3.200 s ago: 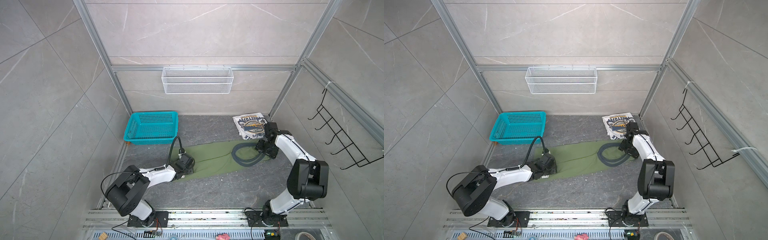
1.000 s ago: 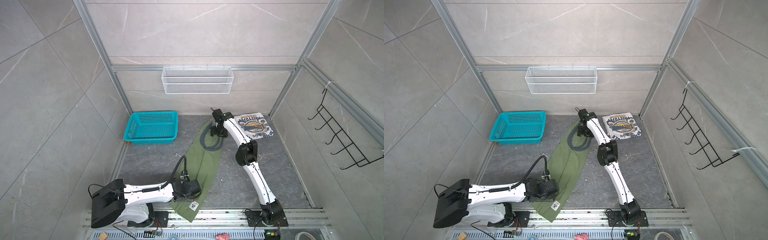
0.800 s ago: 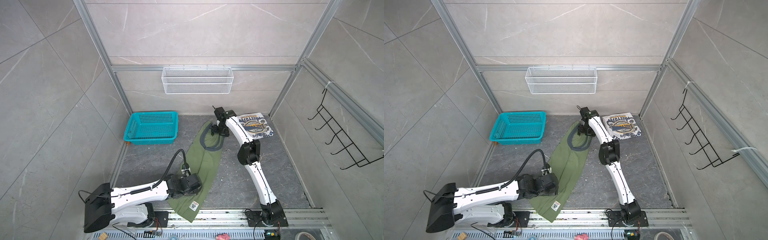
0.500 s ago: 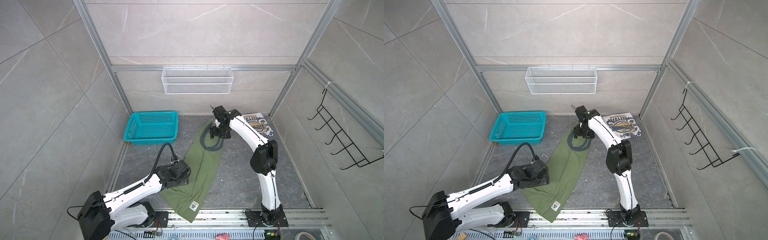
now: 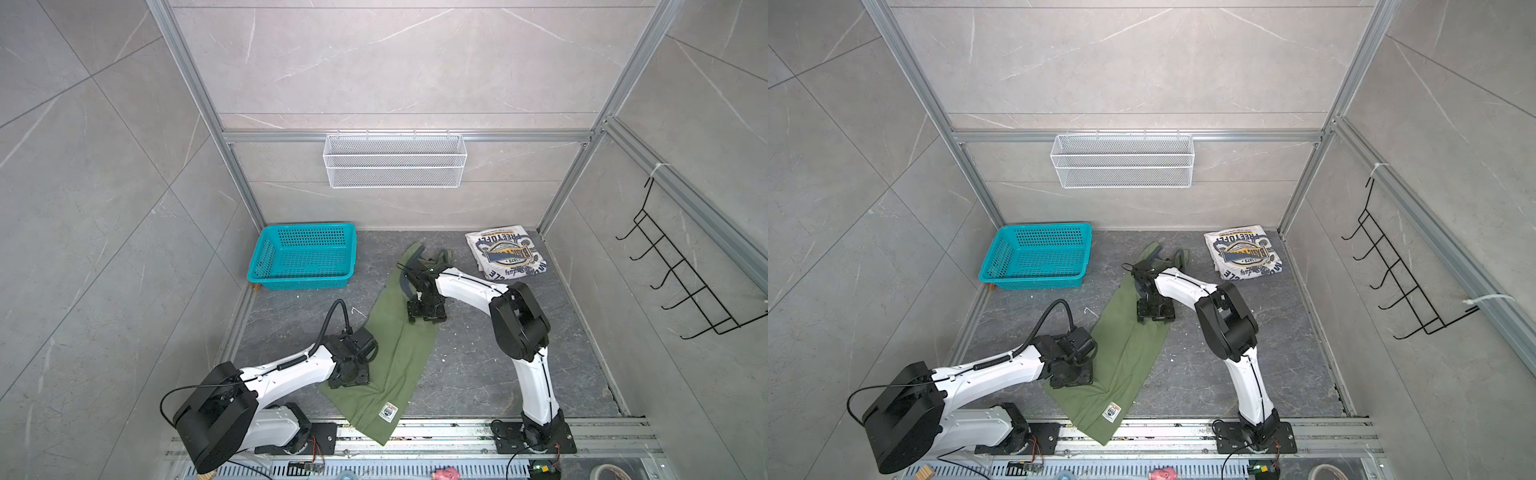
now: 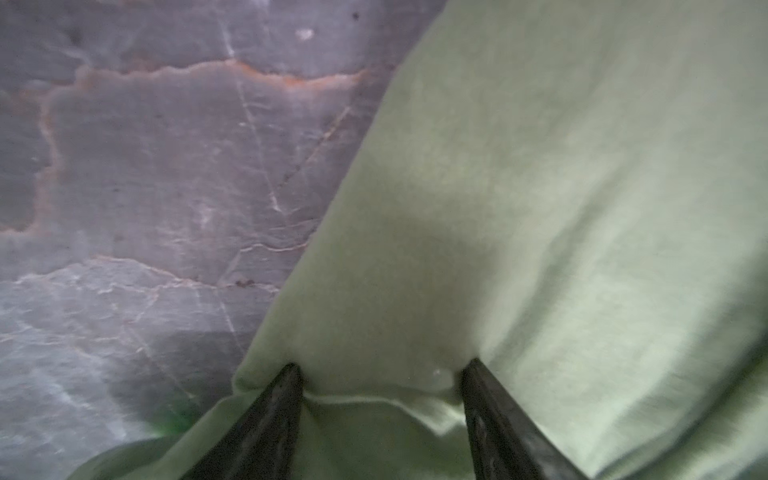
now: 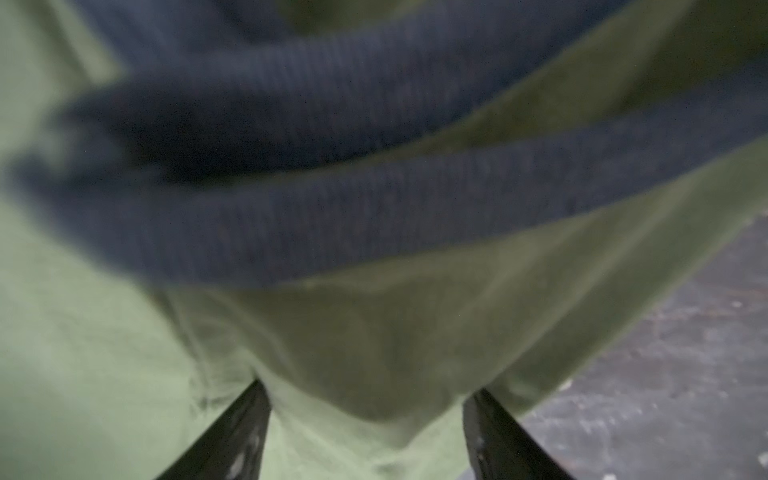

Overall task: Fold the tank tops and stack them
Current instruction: 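Release the strap end with the right gripper and grasp the near hem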

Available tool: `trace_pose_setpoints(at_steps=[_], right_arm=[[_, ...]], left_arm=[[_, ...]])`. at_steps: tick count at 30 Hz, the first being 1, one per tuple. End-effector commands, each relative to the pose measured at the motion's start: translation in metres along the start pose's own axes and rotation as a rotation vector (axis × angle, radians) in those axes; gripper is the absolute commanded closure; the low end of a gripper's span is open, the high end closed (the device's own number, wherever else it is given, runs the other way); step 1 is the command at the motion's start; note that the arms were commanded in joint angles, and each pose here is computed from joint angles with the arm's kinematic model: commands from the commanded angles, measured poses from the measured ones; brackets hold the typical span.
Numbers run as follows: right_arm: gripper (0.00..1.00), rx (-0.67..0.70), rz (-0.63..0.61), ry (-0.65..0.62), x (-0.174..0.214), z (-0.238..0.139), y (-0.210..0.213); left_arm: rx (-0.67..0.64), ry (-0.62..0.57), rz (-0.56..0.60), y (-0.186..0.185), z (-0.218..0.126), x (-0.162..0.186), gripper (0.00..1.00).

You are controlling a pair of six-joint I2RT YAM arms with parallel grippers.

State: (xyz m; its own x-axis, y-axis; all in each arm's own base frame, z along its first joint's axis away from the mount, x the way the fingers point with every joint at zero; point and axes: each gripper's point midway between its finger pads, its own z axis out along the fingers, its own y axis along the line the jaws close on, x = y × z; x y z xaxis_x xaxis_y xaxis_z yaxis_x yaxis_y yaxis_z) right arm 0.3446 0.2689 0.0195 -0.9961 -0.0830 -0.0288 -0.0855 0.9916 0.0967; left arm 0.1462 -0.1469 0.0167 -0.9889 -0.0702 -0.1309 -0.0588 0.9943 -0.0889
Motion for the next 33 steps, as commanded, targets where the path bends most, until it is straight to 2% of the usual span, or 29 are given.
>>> trace_pose_setpoints(at_steps=[1,9,15,21,25,29,31,33], right_arm=[[0.26,0.034,0.005,0.01,-0.02,0.029,-0.003],[0.27,0.112,0.024,-0.007,-0.074,0.04,-0.034],[0.26,0.107,0.04,-0.045,-0.113,0.034,-0.05],[0.24,0.056,0.06,-0.099,-0.145,0.002,-0.05],[0.21,0.083,0.053,-0.122,-0.143,-0.032,-0.056],[0.18,0.181,0.086,-0.15,-0.127,-0.074,-0.074],[0.18,0.149,0.076,-0.189,-0.112,-0.093,-0.071],[0.18,0.051,0.083,-0.259,-0.097,-0.113,-0.066]], left_arm=[[0.049,0.047,-0.036,-0.006,0.009,0.013,0.36],[0.156,0.015,-0.106,-0.037,0.017,0.003,0.36],[0.191,0.014,-0.058,-0.078,0.025,-0.011,0.36],[0.236,0.003,-0.009,-0.115,0.016,-0.017,0.36],[0.238,-0.058,0.028,-0.12,-0.007,-0.016,0.36],[0.226,-0.118,-0.003,-0.097,-0.027,-0.015,0.34],[0.222,-0.143,-0.019,-0.082,-0.038,-0.013,0.33],[0.219,-0.15,-0.019,-0.071,-0.044,-0.008,0.33]])
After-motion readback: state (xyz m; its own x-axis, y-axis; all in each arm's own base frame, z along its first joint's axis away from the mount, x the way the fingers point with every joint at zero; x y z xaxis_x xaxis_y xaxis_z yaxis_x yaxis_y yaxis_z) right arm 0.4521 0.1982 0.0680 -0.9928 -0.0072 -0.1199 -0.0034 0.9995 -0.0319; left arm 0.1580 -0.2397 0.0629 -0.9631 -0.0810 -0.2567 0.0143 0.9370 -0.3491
